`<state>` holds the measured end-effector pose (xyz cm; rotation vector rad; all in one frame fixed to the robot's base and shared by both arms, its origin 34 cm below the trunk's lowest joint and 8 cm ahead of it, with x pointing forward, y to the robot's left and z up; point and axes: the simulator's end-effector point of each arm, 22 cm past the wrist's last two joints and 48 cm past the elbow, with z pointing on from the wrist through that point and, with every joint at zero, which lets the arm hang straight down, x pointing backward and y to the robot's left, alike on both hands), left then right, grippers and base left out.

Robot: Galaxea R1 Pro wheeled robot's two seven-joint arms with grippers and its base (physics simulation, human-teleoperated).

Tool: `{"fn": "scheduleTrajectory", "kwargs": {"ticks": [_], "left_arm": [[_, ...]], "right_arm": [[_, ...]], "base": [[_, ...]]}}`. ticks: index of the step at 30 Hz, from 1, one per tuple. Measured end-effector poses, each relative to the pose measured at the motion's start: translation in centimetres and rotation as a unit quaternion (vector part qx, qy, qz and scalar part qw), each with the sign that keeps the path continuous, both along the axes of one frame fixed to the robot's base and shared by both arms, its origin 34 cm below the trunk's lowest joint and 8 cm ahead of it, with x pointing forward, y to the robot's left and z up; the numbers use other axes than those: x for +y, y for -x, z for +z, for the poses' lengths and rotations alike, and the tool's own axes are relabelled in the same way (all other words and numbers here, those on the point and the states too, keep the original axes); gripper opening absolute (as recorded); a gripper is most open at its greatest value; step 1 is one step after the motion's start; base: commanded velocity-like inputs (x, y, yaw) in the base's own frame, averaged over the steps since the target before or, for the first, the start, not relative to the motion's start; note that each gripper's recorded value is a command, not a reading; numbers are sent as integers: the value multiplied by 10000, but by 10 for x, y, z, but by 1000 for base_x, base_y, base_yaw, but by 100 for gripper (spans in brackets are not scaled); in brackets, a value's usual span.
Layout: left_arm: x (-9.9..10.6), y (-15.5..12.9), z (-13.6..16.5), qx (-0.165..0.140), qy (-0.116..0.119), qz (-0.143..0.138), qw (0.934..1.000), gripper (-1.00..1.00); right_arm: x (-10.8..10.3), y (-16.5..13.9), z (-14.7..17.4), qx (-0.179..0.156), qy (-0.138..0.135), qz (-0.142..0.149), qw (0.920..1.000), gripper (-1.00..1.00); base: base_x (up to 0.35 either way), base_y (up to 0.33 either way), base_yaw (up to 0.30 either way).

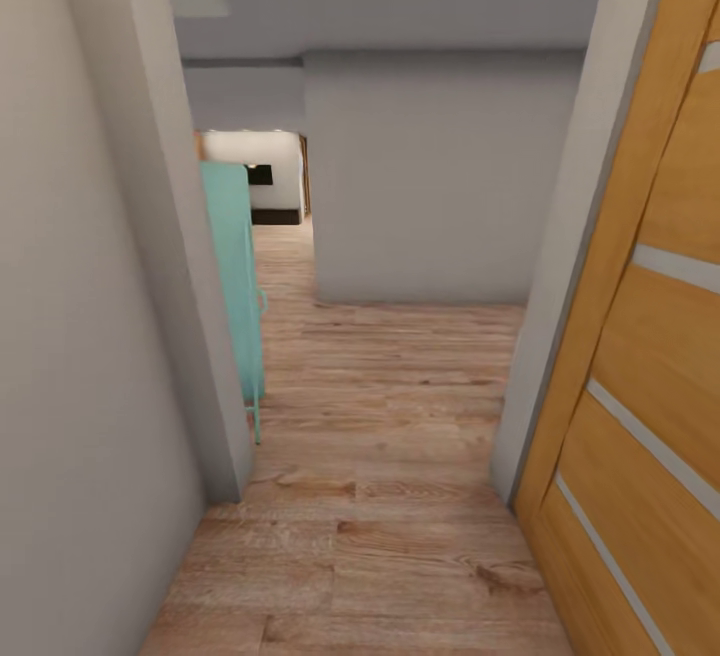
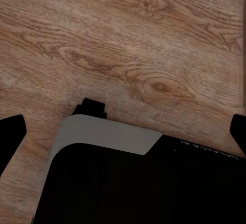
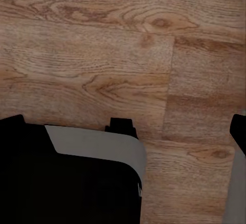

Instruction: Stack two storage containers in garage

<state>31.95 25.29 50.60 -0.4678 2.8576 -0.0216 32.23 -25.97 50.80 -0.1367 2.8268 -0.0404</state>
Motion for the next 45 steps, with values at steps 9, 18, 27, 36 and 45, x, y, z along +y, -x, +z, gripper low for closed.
{"fn": "scheduleTrajectory", "kwargs": {"ticks": [9, 18, 27, 36, 45], "left_arm": [[0, 0, 0, 0, 2, 0, 10000, 100], [0, 0, 0, 0, -1, 0, 10000, 100], [-1, 0, 0, 0, 6, -1, 10000, 100], [-1, 0, 0, 0, 7, -1, 10000, 100], [-1, 0, 0, 0, 6, -4, 10000, 100]], "right_arm": [[0, 0, 0, 3, 5, 7, 10000, 100], [0, 0, 0, -1, 3, 7, 10000, 100], [0, 0, 0, 0, 4, 7, 10000, 100], [0, 0, 0, 0, 4, 7, 10000, 100], [0, 0, 0, -1, 4, 7, 10000, 100]], "base": [[322, 0, 0], [322, 0, 0], [322, 0, 0], [322, 0, 0], [322, 0, 0]]}}
